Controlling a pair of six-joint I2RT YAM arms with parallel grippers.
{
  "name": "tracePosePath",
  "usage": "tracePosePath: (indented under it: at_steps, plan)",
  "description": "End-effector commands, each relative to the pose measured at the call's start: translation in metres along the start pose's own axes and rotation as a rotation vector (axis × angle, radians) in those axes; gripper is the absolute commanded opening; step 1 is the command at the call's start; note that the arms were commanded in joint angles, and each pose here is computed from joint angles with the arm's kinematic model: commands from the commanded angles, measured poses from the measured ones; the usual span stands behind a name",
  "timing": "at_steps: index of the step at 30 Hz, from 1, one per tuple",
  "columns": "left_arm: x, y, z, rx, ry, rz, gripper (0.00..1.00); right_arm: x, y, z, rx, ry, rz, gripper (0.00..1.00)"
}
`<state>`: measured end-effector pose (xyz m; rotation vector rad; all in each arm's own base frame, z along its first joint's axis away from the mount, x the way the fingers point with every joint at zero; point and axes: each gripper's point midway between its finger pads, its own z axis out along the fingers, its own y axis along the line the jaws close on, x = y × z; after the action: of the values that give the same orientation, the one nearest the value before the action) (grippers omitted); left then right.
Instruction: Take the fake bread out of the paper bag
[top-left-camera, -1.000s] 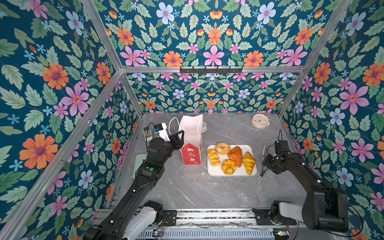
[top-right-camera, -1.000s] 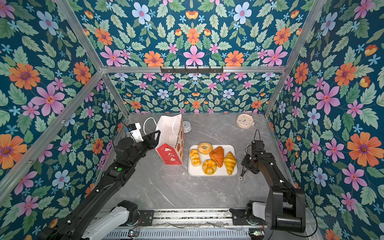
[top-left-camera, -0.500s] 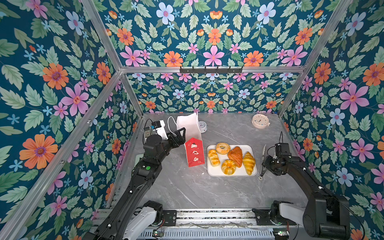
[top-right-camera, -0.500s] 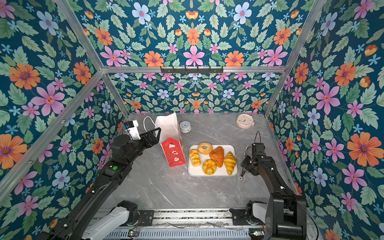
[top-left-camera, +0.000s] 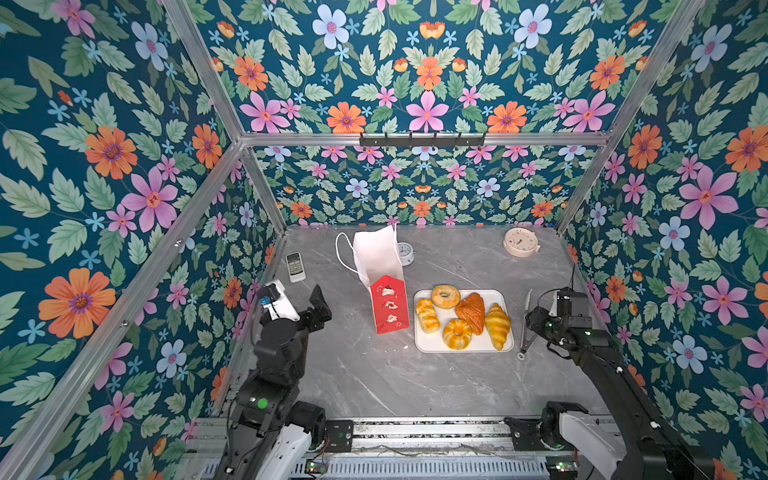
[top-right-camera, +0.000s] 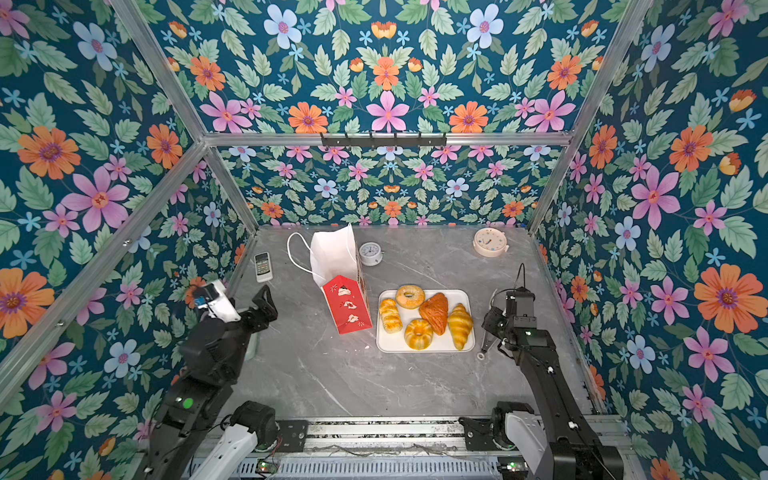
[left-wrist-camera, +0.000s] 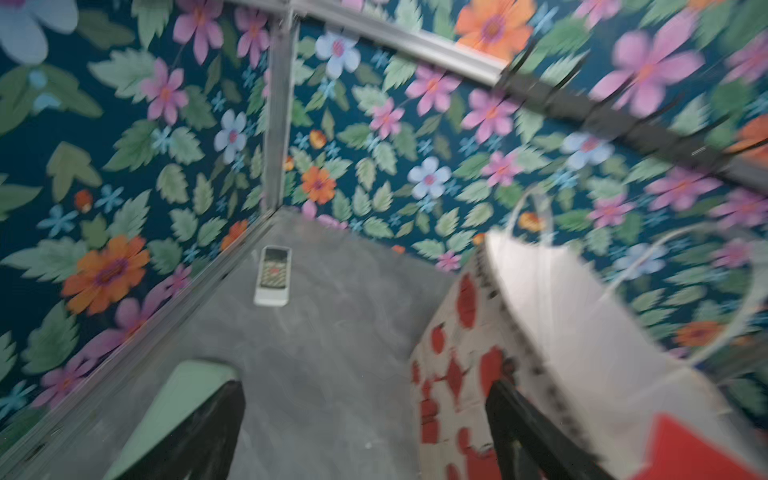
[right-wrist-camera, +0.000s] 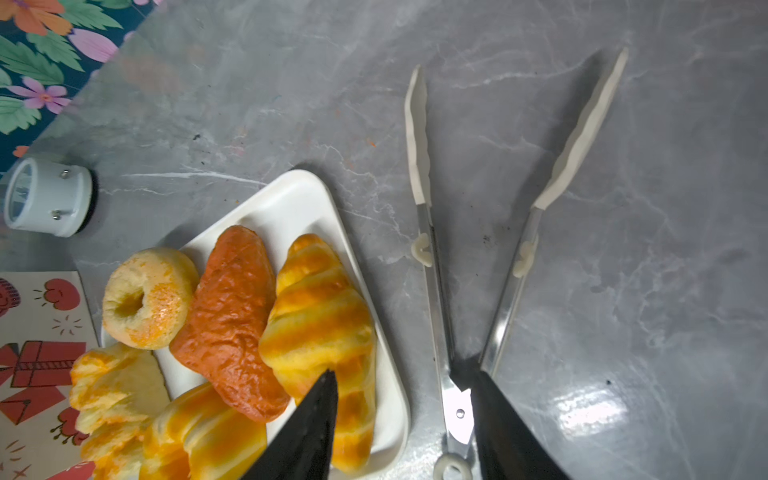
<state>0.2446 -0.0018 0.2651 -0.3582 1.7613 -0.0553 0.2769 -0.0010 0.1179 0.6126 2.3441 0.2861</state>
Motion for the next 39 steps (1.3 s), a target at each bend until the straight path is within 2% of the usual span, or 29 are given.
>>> tracePosePath:
  at_steps: [1,4,7,10,13,18,20,22,27,28,30,32,33,35,37,39]
  plan:
    - [0.017,0.029,0.016,-0.175,-0.051,0.004,0.92,-0.03,0.02,-0.007,-0.068,-0.173,-0.076,0.53]
    - [0.045,0.036,0.037,-0.236,-0.047,0.036,0.92,-0.037,0.031,-0.009,-0.123,-0.25,-0.111,0.52]
    - [0.06,0.027,0.057,-0.193,-0.093,0.102,0.93,-0.039,0.032,-0.006,-0.142,-0.29,-0.129,0.52]
    - [0.061,0.02,0.071,-0.174,-0.171,0.161,0.93,-0.039,0.032,-0.002,-0.143,-0.291,-0.126,0.52]
    - [0.074,0.017,0.093,-0.138,-0.145,0.209,0.94,-0.037,0.031,0.002,-0.142,-0.28,-0.127,0.52]
    - [0.091,0.041,0.125,-0.146,-0.124,0.169,0.94,-0.038,0.025,0.001,-0.111,-0.306,-0.141,0.51]
    - [0.088,0.047,0.135,-0.124,-0.133,0.135,0.94,-0.039,0.023,-0.001,-0.099,-0.318,-0.155,0.51]
    - [0.085,0.052,0.147,-0.131,-0.119,0.148,0.94,-0.04,0.021,-0.001,-0.09,-0.334,-0.163,0.51]
    - [0.087,0.056,0.161,-0.072,-0.131,0.148,0.95,-0.057,0.018,-0.003,-0.051,-0.42,-0.196,0.5]
    - [0.093,0.05,0.162,-0.039,-0.097,0.159,0.94,-0.063,0.018,-0.003,-0.04,-0.442,-0.208,0.5]
    - [0.093,0.045,0.165,-0.016,-0.102,0.178,0.94,-0.073,0.02,-0.001,-0.02,-0.475,-0.24,0.5]
    - [0.109,0.038,0.17,0.024,-0.058,0.207,0.92,-0.083,0.019,0.001,0.006,-0.506,-0.265,0.51]
    - [0.103,0.037,0.171,0.021,-0.114,0.208,0.98,-0.087,0.018,0.004,0.022,-0.531,-0.285,0.51]
    - [0.113,0.039,0.174,0.008,-0.037,0.21,1.0,-0.092,0.017,0.013,0.04,-0.559,-0.318,0.5]
    - [0.105,0.037,0.172,0.013,-0.099,0.216,1.0,-0.094,0.017,0.026,0.049,-0.572,-0.34,0.51]
    - [0.111,0.039,0.172,0.002,-0.065,0.216,1.0,-0.092,0.015,0.043,0.059,-0.537,-0.356,0.5]
